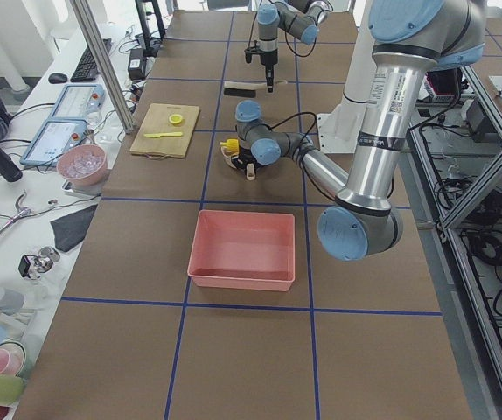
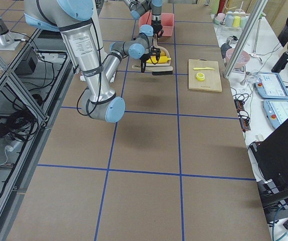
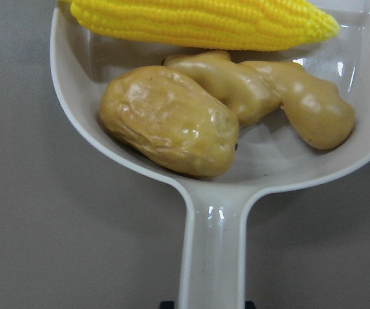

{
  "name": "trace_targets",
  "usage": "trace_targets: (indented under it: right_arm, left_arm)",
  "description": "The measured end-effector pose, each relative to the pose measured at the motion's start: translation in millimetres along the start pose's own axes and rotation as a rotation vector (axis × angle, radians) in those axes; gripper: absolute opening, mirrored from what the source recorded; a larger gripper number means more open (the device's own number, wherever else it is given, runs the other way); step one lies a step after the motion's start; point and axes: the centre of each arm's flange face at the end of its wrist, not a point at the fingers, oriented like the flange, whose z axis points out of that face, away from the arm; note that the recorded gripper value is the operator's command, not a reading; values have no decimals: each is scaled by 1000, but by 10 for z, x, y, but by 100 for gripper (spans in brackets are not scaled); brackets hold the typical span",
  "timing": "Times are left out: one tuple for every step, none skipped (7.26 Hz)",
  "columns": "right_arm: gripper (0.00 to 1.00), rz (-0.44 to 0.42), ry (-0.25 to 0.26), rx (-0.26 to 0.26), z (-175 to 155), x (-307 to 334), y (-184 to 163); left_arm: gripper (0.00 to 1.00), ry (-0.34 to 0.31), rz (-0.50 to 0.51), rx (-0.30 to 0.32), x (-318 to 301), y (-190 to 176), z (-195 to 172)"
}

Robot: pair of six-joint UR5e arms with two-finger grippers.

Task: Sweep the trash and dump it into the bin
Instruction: 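Withdraw the brush with the right gripper and set it down near its start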

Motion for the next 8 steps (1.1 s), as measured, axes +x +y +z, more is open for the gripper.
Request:
trace_targets:
  right_arm:
    - [0,-7,43,5,-137,200,-39]
    - [0,-34,88,3,-267,479,-26]
    - [0,-68,125,-10,-311,777,32]
    - [0,-86,146,-23,-288,1065,92]
    - [0,-93,152,-30,-240,1336,137]
    - [0,-92,145,-41,-144,1638,204]
    - [0,-89,119,-56,0,1983,302]
    - [0,-76,84,-67,147,2292,386]
  left_arm:
    - [34,-8,-1,9,-20,-5,-70]
    - [33,-20,-2,21,-37,-5,-167]
    - [31,-32,-1,33,-44,-2,-256]
    - [29,-40,-7,44,-47,-4,-321]
    - [27,-43,-21,47,-51,2,-338]
    - [25,-42,-31,43,-57,22,-315]
    - [19,-38,-38,37,-66,42,-278]
    - [15,-35,-42,31,-73,60,-243]
